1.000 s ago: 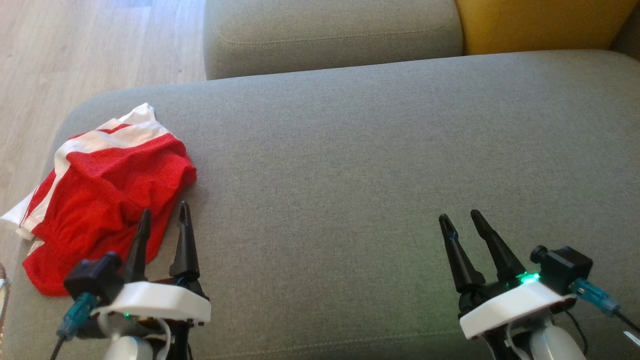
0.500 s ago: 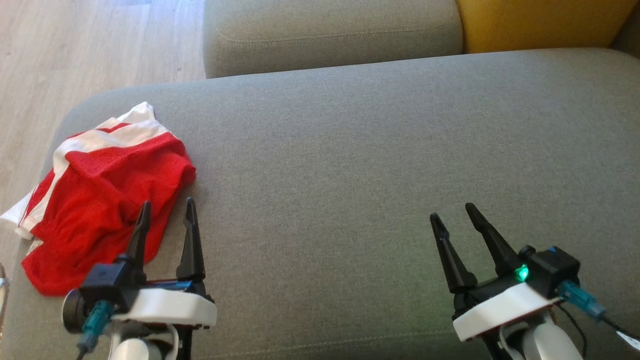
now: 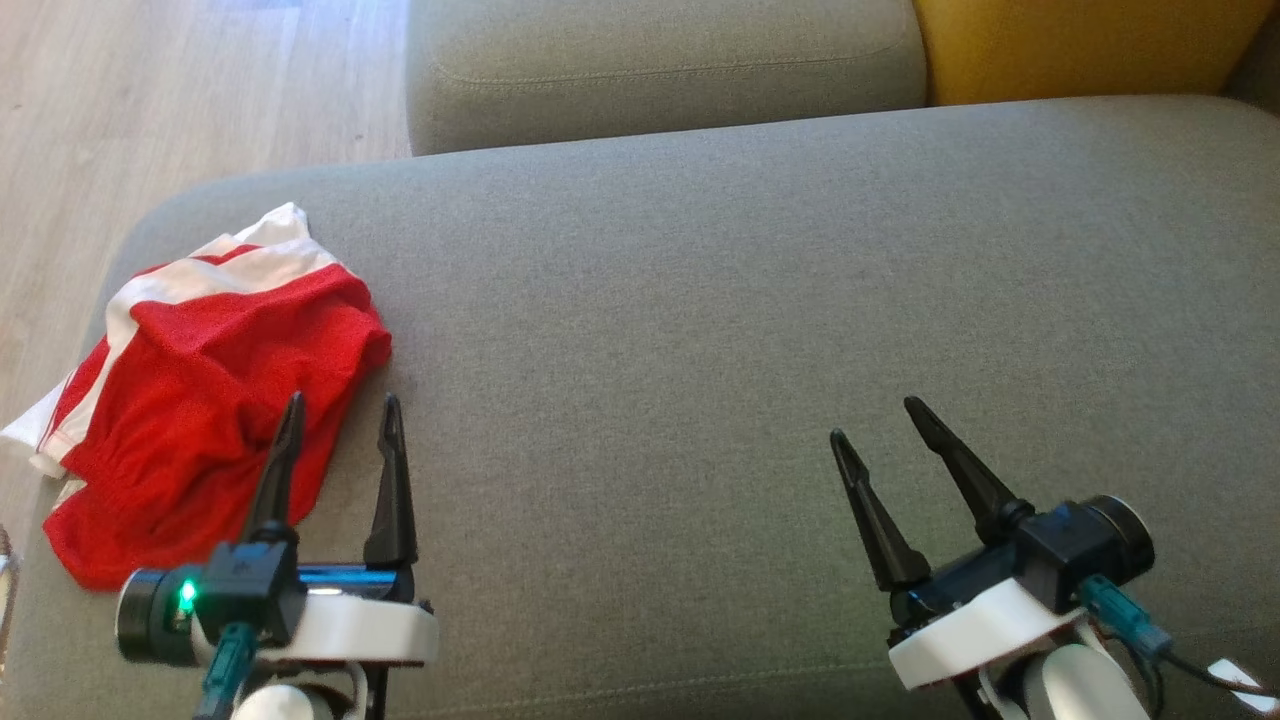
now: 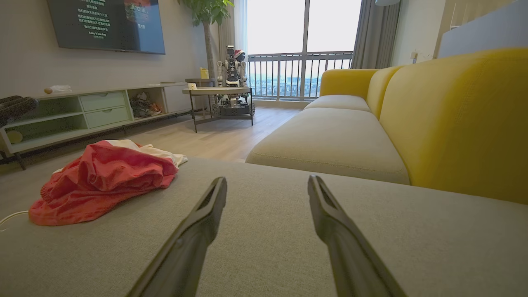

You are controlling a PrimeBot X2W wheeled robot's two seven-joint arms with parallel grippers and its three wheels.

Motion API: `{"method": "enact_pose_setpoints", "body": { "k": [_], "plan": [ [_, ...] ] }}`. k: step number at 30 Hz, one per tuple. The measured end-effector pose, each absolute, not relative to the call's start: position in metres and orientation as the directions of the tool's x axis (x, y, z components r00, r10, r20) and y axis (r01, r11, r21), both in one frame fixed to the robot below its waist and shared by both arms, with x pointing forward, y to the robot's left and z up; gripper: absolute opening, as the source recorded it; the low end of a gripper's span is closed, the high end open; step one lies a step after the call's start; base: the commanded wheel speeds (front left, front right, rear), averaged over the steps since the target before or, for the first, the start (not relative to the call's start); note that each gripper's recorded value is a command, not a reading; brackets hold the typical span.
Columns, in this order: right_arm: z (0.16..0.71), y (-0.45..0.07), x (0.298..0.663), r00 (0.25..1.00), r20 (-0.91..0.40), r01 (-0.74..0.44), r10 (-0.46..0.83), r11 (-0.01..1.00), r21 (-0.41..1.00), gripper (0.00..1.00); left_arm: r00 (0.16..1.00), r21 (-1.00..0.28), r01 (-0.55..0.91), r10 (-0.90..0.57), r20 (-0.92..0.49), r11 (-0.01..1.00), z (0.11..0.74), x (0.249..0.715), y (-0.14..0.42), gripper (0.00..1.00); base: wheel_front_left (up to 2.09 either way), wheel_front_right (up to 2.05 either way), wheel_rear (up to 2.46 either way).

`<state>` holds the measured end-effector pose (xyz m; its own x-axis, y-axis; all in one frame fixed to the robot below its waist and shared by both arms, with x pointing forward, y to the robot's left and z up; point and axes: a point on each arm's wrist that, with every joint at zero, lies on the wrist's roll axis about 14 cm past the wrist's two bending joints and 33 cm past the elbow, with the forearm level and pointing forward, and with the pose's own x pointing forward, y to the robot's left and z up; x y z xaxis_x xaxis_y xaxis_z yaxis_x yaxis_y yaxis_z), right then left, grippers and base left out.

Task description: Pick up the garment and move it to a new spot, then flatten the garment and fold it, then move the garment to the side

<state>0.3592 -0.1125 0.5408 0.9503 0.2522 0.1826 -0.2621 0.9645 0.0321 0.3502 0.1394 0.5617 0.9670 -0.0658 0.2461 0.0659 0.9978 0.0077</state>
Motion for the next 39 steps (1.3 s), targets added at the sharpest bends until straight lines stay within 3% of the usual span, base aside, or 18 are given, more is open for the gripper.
{"method": "enact_pose_setpoints", "body": {
  "k": [18,39],
  "plan": [
    [0.542,-0.104,0.363,0.942,0.187,-0.286,0.279,0.958,0.013,1.00,0.984,-0.004,0.063,-0.061,0.170,0.998,0.536,0.345,0.146,1.00,0.00,0.00,0.00],
    [0.543,-0.023,0.373,0.846,0.186,-0.510,0.500,0.860,0.007,1.00,0.961,-0.023,-0.215,0.216,0.175,0.976,0.537,0.299,0.223,1.00,0.00,0.00,0.00]
  ]
}}
